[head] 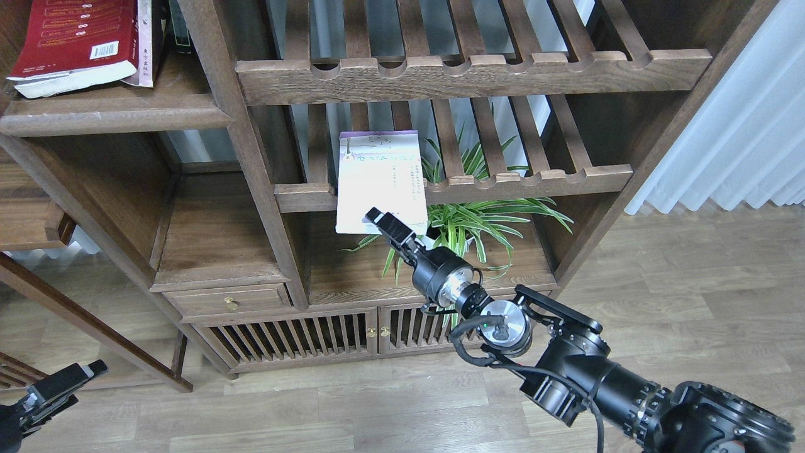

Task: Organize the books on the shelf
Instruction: 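Reach the right gripper up to the white book's lower edge, then pull the white book off the middle shelf with the right gripper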

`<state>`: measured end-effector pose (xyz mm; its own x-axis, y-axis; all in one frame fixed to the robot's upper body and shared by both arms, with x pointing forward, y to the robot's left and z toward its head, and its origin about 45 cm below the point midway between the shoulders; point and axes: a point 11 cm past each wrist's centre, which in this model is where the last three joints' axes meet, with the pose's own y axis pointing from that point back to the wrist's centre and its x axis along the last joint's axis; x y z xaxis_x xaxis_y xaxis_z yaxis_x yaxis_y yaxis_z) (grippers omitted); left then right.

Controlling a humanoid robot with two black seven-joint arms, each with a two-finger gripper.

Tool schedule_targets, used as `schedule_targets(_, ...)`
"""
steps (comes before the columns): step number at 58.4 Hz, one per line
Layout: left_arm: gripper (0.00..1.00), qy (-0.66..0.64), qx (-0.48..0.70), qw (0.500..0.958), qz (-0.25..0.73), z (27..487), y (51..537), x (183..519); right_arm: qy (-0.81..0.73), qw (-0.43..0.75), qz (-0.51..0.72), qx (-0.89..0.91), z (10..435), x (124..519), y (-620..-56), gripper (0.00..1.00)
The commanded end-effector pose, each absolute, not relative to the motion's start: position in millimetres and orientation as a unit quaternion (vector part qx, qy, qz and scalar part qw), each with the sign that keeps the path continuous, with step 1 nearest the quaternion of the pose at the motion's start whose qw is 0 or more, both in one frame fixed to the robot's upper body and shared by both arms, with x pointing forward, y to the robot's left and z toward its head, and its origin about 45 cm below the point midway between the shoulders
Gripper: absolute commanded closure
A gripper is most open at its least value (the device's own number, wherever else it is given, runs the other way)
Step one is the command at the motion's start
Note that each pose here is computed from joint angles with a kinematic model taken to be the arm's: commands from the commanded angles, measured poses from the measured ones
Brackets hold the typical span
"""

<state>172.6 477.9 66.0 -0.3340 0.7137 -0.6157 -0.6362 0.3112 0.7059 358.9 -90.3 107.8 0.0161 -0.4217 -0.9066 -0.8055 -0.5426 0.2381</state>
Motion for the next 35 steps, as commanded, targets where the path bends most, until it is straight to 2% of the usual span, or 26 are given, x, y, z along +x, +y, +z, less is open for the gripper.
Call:
schedule_targets(1, 0.01, 0.566, 0.031, 0.577, 0.588, 67.8, 479.7, 174.4, 0.458, 0.196, 0.533, -0.684, 110.4, 363.3, -94.9, 0.35)
schedule_targets(9, 0.01, 0.564, 0.031, 0.573, 0.594, 67.5, 484.3, 173.4, 0.459, 0.2, 0.532, -0.683, 110.6, 362.5, -94.5, 0.42)
schedule_targets(17, 0.01, 0.564, 0.032, 0.572, 0.596, 67.3, 485.7, 172.9, 0.453, 0.205, 0.531, -0.686, 113.2, 362.8, -93.2, 0.69)
schedule_targets(22, 0.01, 0.563, 0.032, 0.571, 0.596, 67.5, 486.4, 173.0, 0.45, 0.206, 0.531, -0.688, 113.8, 362.5, -92.6, 0.82)
schedule_targets(25, 0.01, 0.563, 0.032, 0.571, 0.596, 67.5, 486.4, 173.0, 0.445, 0.212, 0.53, -0.69, 115.5, 362.8, -92.4, 0.96)
schedule_targets(35, 0.01, 0.563, 0.032, 0.568, 0.6, 66.3, 488.8, 171.4, 0.427, 0.22, 0.527, -0.701, 116.6, 360.2, -91.0, 0.97)
